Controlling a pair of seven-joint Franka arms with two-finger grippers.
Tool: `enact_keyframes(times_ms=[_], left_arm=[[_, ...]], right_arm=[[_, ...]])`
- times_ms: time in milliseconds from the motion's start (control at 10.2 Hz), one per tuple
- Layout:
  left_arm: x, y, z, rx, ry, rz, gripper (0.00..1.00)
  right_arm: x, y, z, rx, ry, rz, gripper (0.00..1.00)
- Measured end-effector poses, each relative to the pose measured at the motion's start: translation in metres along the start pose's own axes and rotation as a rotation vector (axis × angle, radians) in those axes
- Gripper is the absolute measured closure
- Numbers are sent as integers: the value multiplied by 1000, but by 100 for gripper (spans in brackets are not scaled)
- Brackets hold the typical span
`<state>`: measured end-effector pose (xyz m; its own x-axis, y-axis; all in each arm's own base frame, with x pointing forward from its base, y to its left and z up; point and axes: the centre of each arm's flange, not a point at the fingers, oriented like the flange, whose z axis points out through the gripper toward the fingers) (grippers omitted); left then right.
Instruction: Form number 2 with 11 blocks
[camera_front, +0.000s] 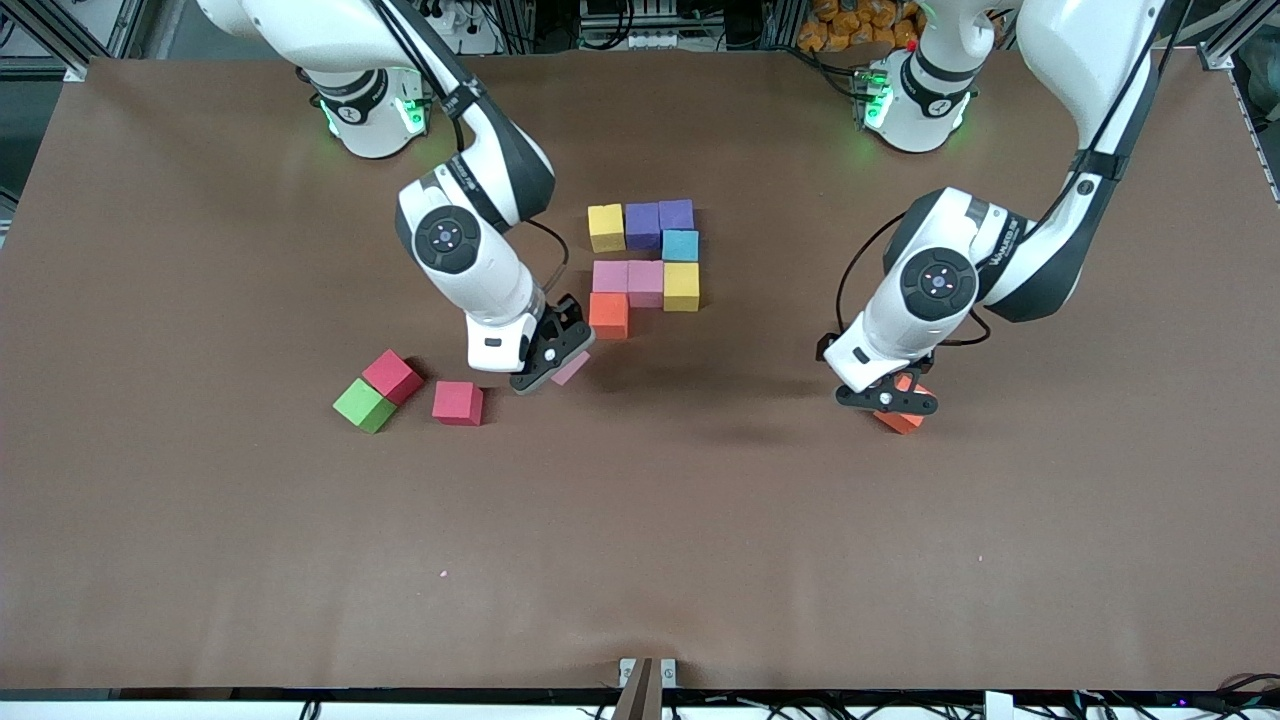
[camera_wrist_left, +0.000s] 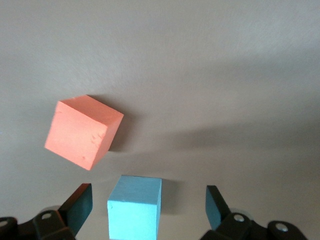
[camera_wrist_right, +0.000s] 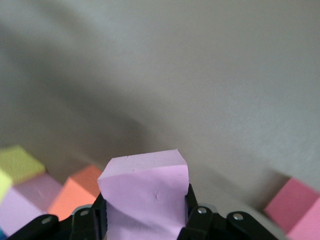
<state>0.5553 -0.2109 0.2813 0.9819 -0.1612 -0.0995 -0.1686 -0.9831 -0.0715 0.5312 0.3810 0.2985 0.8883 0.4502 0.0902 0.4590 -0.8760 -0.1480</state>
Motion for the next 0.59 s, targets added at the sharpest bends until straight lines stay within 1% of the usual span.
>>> enact_keyframes(times_ms=[197,590], left_arm=[[-14,-10,28,-8,-19,-5,0],[-27,-16,43,1,-53,3,0]], right_arm=[[2,-23,29,1,9,168,41],[4,-37,51,-39,12,374,41]])
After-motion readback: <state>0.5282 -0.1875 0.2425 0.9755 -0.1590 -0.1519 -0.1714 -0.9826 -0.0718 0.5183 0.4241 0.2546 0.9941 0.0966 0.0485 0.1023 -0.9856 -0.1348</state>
